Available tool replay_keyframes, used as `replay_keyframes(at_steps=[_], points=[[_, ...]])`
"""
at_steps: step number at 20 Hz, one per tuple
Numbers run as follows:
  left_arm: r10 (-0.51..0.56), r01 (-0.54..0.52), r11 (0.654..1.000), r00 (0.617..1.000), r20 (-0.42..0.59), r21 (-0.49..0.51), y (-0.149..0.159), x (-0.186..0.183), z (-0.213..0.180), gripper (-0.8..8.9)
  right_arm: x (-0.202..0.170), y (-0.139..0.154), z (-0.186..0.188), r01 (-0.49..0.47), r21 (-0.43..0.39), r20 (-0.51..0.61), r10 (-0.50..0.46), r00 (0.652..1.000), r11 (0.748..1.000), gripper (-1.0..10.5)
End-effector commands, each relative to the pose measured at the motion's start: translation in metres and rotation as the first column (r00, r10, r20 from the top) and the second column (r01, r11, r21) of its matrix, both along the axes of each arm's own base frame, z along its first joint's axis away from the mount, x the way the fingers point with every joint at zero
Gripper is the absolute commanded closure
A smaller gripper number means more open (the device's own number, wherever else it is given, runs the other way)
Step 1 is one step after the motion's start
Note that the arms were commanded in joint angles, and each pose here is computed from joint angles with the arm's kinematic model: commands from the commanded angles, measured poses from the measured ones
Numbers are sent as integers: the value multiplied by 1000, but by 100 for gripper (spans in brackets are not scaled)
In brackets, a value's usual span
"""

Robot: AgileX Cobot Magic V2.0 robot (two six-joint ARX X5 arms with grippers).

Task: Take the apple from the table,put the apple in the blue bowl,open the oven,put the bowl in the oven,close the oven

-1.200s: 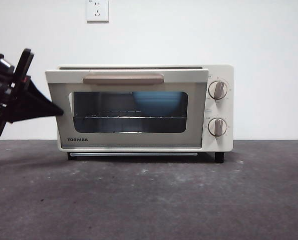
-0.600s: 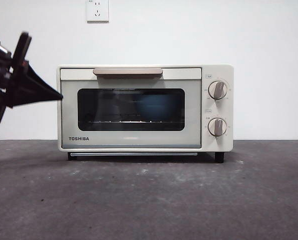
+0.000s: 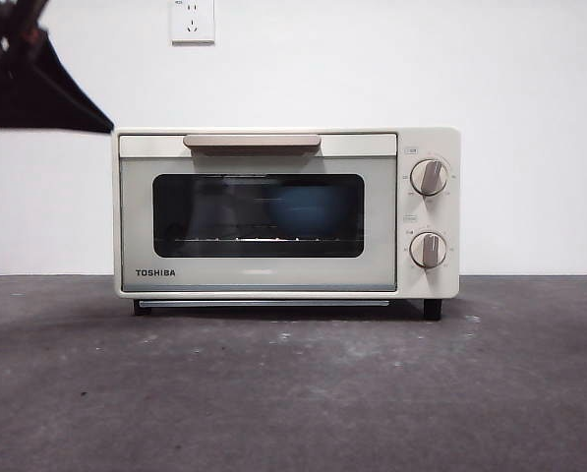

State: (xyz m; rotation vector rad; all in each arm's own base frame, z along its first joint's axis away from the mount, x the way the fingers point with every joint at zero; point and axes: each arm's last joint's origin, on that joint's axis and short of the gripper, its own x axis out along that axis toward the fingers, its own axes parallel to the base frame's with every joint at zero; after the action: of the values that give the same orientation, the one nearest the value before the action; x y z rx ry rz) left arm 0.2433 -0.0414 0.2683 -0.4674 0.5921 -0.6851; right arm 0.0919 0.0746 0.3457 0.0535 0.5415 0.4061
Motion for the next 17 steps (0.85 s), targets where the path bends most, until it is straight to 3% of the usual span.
replay_keyframes(at_steps=[1,11,17], points=[[1,-11,994,995,95,107,-5,-19,17,807,3,6,1,-64,8,40,63,997,998,806],[93,-149,961,967,237,234,-10,-95,51,807,16,26,-26,-253,120,148,235,961,960,806],[101,-170,952,959,264,254,-6,-119,56,807,22,32,-42,-280,146,204,249,947,949,808]])
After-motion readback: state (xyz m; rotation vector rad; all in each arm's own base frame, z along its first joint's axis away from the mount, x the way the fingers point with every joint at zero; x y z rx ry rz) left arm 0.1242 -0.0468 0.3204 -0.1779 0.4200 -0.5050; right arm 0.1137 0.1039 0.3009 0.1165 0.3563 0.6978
